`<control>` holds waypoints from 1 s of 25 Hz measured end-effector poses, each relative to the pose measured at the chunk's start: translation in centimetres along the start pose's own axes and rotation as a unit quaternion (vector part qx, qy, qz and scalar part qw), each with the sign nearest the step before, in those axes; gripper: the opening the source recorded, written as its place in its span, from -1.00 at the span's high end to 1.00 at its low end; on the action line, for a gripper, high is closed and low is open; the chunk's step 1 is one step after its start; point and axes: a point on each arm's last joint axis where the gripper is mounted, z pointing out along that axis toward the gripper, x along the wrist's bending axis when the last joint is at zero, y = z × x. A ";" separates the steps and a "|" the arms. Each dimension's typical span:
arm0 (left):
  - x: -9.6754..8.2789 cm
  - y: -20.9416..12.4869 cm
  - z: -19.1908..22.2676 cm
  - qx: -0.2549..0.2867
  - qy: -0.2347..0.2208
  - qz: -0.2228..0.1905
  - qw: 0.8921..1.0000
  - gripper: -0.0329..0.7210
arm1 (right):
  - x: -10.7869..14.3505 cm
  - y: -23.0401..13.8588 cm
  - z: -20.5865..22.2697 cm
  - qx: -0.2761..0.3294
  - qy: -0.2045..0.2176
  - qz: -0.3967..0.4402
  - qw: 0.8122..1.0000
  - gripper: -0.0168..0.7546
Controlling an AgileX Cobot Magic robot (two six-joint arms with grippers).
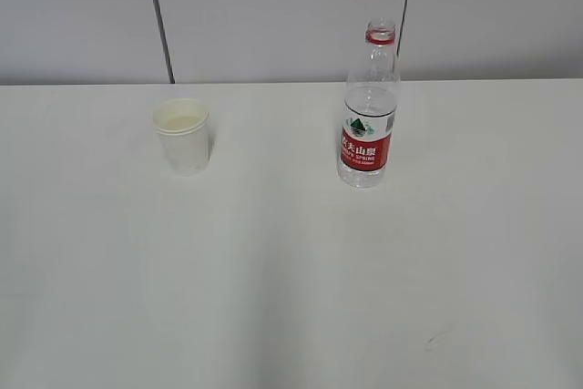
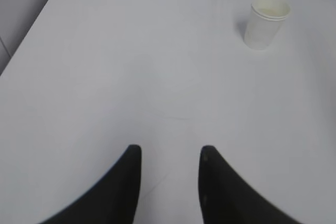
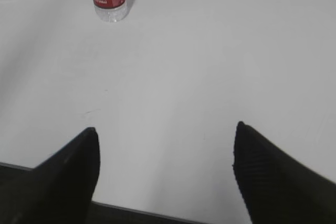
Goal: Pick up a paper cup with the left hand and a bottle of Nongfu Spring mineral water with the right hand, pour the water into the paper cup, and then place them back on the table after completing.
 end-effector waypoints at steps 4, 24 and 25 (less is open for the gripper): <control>0.0 0.0 0.0 0.000 0.000 0.000 1.000 0.28 | 0.0 -0.2 0.2 0.007 0.000 -0.003 1.000 -0.56; 0.0 0.0 0.0 0.000 0.000 0.000 1.000 0.28 | 0.0 -0.2 0.2 0.012 -0.037 0.014 0.999 -0.56; 0.0 0.0 0.0 0.000 0.000 0.000 1.000 0.28 | 0.0 -0.2 0.2 0.012 -0.037 0.014 0.999 -0.56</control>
